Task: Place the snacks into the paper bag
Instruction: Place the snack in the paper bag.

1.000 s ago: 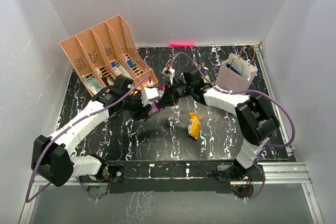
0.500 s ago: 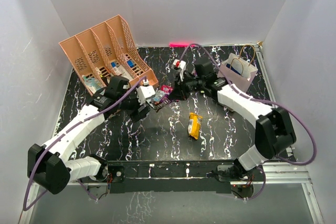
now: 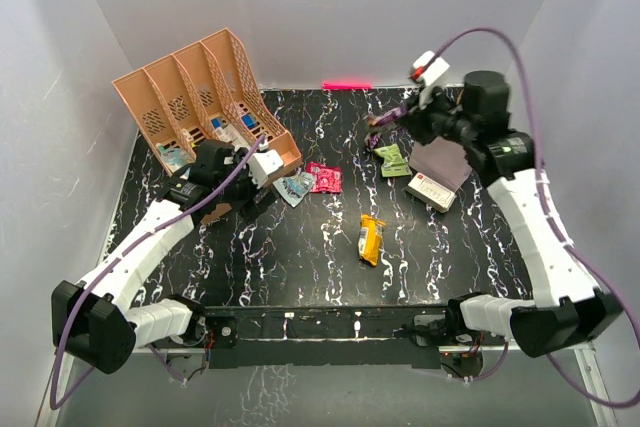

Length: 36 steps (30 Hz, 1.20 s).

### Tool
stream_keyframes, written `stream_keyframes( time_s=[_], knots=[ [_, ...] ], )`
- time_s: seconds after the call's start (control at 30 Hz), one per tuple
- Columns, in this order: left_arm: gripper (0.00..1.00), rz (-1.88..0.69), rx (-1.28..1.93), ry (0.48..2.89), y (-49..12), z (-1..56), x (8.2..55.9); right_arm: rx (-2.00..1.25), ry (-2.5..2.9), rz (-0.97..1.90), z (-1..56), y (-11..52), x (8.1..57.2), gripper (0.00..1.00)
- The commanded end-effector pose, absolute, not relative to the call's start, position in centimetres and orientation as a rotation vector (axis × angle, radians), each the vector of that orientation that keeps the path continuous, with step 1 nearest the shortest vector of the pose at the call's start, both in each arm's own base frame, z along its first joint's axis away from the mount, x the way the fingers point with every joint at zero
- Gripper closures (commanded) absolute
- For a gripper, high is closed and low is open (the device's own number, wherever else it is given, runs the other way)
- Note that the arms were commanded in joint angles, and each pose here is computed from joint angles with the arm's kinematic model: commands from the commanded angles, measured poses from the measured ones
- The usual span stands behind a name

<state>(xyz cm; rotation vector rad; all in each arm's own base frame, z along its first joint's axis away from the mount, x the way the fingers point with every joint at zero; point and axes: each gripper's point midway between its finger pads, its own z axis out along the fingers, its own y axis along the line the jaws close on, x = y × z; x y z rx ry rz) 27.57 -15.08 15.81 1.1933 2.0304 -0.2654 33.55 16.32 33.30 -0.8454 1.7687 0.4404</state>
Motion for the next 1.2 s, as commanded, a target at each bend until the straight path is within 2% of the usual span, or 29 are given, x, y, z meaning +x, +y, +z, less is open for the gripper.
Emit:
stream_keyframes(
  time_s=[0.0, 0.27, 0.5, 0.9, 1.17],
  knots=[
    [0.14, -0.232, 1.154, 2.001, -14.7, 17.3, 28.1, -0.688, 1.680, 0.162, 40.3, 10.4, 33.8, 0.92],
    [0.05, -0.149, 1.122, 2.008, -13.4, 17.0, 28.6, -0.490, 1.683, -0.211, 44.0, 3.1, 34.8, 0.92],
    [0.02, -0.124, 1.107, 2.011, -13.0, 17.0, 28.8, -0.456, 1.714, -0.435, 44.0, -0.4, 35.5, 0.92],
    [0.02, -0.136, 1.116, 2.010, -13.1, 16.8, 28.6, -0.560, 1.806, -0.536, 40.9, -2.1, 37.0, 0.92],
    [0.02, -0.140, 1.120, 2.014, -13.1, 16.5, 28.6, -0.655, 1.885, -0.461, 37.9, -2.9, 38.5, 0.92]
  ],
)
